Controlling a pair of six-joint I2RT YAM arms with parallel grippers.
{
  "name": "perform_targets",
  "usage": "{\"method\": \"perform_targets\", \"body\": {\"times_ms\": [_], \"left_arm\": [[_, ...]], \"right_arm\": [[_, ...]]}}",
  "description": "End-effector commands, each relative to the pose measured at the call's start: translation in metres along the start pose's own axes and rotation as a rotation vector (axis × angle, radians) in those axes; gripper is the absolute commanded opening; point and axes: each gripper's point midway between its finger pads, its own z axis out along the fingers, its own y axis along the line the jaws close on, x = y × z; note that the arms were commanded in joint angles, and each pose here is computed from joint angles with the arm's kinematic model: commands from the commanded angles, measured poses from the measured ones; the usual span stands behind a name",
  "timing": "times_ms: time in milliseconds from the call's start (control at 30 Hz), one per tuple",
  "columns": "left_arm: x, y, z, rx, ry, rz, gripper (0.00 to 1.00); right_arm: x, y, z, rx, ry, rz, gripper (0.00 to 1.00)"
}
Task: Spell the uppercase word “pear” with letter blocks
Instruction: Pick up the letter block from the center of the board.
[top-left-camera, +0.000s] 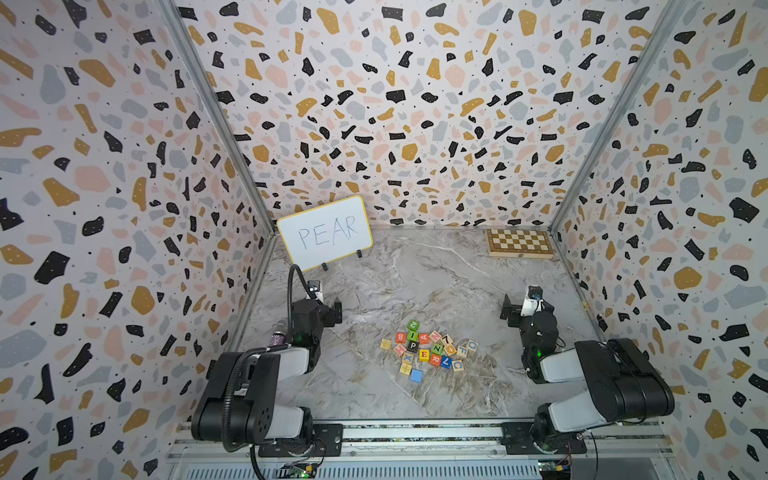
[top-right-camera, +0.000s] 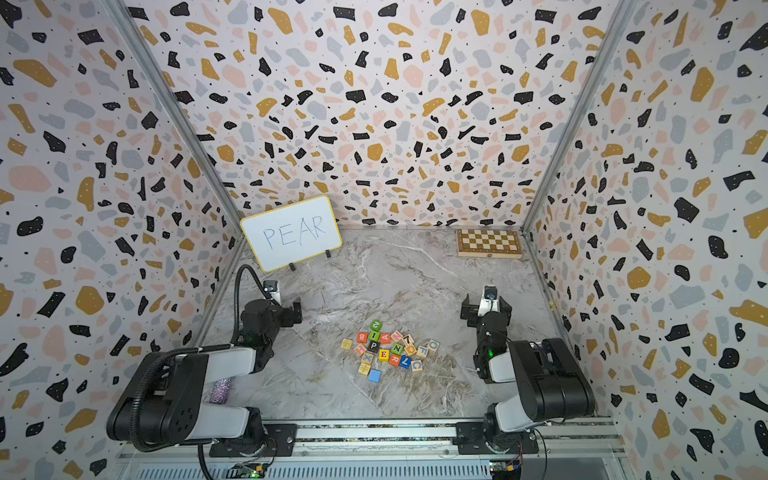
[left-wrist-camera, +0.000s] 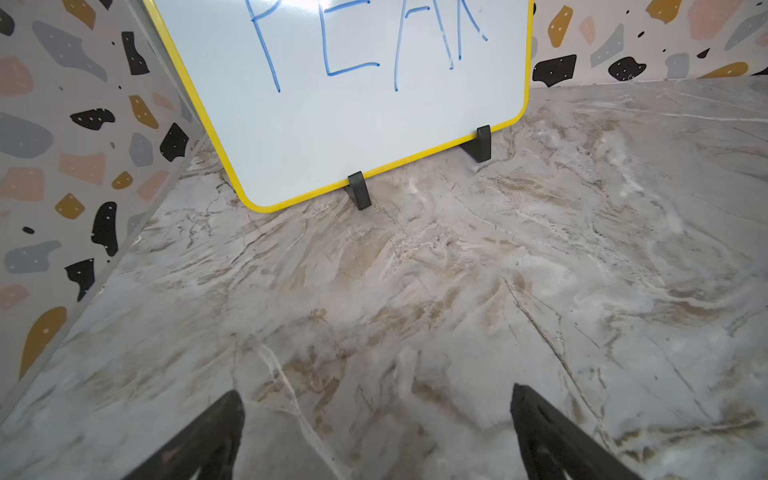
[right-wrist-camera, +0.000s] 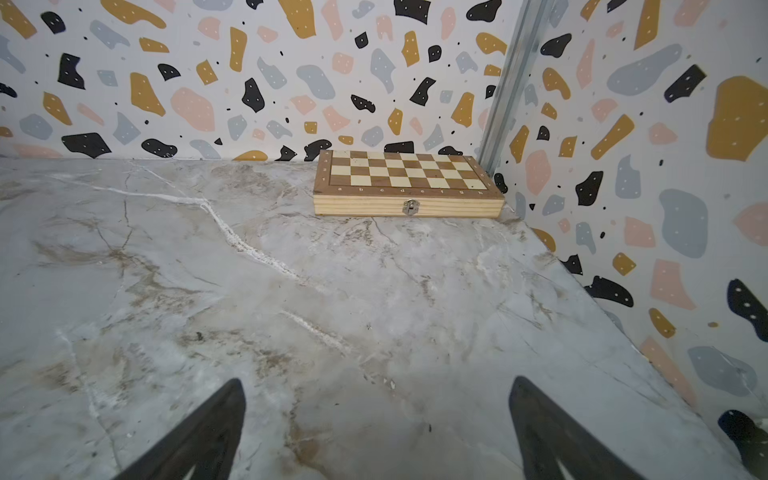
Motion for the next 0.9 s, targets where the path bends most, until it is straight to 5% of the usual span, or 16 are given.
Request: {"method": "perform_targets", "body": {"times_ms": [0, 867], "left_arm": [[-0.0156, 0.0020, 0.0026, -0.004, -0.043, -0.001, 0.99], [-0.0158, 0.0022, 0.0024, 0.001, -0.042, -0.004, 0.99]], "right_arm": [[-0.0102, 0.0005, 0.0022, 0.006, -0.027, 0.011, 0.99], [-0.0103, 0.0003, 0.0013, 0.007, -0.030, 0.012, 0.99]]}}
